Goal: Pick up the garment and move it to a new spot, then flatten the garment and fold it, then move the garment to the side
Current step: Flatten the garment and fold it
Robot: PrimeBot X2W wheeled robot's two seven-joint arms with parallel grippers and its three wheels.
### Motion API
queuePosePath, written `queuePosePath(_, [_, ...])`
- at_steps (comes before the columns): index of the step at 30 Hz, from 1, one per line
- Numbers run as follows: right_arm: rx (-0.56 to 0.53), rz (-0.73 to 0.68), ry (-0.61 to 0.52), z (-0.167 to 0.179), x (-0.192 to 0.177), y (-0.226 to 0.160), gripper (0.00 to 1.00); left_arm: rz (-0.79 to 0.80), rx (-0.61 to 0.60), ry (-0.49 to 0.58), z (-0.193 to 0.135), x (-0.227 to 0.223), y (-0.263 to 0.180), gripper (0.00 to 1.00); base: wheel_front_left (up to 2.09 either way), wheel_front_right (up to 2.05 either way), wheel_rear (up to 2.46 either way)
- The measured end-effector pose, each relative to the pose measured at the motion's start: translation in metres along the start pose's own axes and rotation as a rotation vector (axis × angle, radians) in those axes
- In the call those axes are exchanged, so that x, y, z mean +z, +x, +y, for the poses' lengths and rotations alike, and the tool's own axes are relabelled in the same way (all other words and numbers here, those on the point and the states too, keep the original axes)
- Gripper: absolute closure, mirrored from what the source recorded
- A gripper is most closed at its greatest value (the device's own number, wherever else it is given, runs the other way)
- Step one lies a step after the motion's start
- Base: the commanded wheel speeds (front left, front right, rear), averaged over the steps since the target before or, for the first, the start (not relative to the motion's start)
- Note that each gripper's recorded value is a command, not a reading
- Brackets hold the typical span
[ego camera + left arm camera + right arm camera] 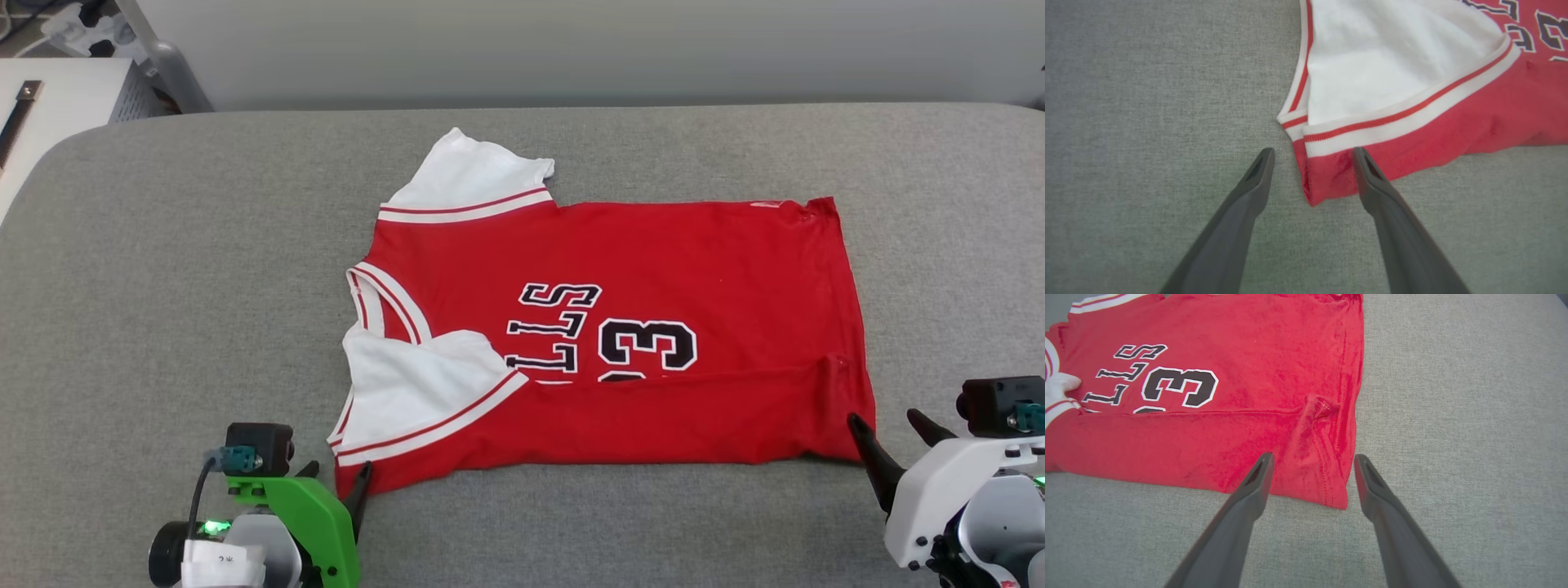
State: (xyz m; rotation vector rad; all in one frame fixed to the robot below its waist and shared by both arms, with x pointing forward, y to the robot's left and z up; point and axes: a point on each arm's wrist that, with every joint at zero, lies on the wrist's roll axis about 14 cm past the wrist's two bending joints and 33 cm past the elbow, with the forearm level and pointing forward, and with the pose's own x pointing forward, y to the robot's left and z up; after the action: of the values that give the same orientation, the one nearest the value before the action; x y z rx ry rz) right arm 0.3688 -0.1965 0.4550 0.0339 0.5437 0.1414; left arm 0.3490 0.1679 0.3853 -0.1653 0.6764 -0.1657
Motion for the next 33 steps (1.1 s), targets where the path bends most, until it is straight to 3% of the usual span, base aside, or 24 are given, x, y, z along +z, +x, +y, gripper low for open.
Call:
queuePosePath(12, [-0.013, 0.040, 0.022, -0.003, -0.012, 0.012, 0.00, 0.114, 0.026, 0.031, 0.015, -0.013, 0.027, 0.00, 0.00, 0.00, 0.00])
queuePosePath(13, [-0.014, 0.042, 0.022, -0.004, -0.013, 0.012, 0.00, 0.128, 0.023, 0.031, 0.015, -0.014, 0.027, 0.15, 0.00, 0.00, 0.00])
queuePosePath(14, [-0.017, 0.044, 0.021, -0.005, -0.013, 0.012, 0.00, 0.140, 0.019, 0.030, 0.015, -0.015, 0.028, 0.61, 0.00, 0.00, 0.00])
queuePosePath(15, [-0.019, 0.045, 0.019, -0.005, -0.013, 0.012, 0.00, 0.145, 0.013, 0.027, 0.014, -0.015, 0.028, 1.00, 0.00, 0.00, 0.00])
queuePosePath(22, [-0.029, 0.037, -0.021, -0.009, -0.009, 0.008, 0.00, 0.119, -0.019, 0.005, 0.003, -0.011, 0.022, 1.00, 0.00, 0.00, 0.00])
queuePosePath(33, [-0.042, 0.128, -0.072, -0.010, -0.017, 0.014, 0.00, -0.107, -0.079, -0.018, -0.021, 0.034, -0.005, 1.00, 0.00, 0.00, 0.00])
